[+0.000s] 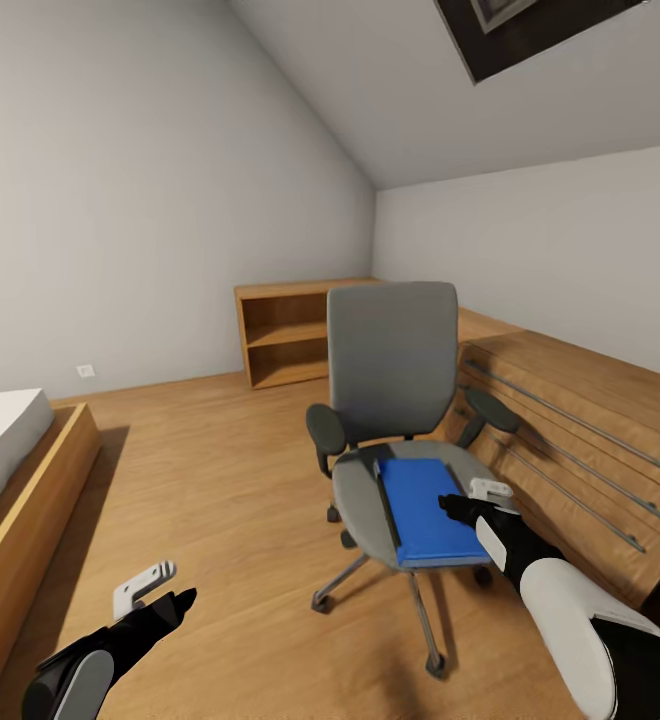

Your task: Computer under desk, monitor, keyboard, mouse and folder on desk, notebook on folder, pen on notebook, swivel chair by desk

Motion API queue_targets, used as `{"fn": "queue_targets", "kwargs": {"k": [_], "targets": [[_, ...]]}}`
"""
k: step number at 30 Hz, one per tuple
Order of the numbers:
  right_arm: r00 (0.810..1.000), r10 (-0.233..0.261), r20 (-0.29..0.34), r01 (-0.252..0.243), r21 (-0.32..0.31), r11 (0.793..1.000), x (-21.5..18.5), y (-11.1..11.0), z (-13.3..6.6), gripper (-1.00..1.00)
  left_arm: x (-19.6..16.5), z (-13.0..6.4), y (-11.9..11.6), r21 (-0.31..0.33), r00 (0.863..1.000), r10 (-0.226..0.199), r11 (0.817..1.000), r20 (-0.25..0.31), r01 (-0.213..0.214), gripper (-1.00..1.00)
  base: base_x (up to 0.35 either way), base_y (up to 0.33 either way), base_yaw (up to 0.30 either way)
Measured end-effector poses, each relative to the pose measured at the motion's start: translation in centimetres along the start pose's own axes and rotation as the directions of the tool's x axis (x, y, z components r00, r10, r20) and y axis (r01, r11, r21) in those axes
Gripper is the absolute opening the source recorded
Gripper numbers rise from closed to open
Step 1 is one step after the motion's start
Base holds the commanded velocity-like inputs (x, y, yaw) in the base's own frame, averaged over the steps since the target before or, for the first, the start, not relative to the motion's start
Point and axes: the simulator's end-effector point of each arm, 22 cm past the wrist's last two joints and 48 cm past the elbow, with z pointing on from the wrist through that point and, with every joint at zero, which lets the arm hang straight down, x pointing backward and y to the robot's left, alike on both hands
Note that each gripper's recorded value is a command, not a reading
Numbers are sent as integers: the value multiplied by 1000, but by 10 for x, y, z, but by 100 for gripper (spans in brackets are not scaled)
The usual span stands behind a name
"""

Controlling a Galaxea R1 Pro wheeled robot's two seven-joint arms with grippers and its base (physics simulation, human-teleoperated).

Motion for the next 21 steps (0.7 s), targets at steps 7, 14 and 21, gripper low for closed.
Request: {"fn": "queue_targets", "kwargs": {"k": [7,14,21], "targets": [[1000,1,1,-1,-1,1000,-1,0,0,100,0,0,0,0,1000,0,1000,0,0,100,-111,0,0],[1000,0,-19,0,1,1000,1,1,-3,100,-6,-5,-4,0,1000,0,1000,0,0,100,-11,0,0],[1000,-3,-24,3,0,1000,-10,3,-9,100,-17,-14,-10,0,1000,0,1000,0,0,100,-1,0,0]]}}
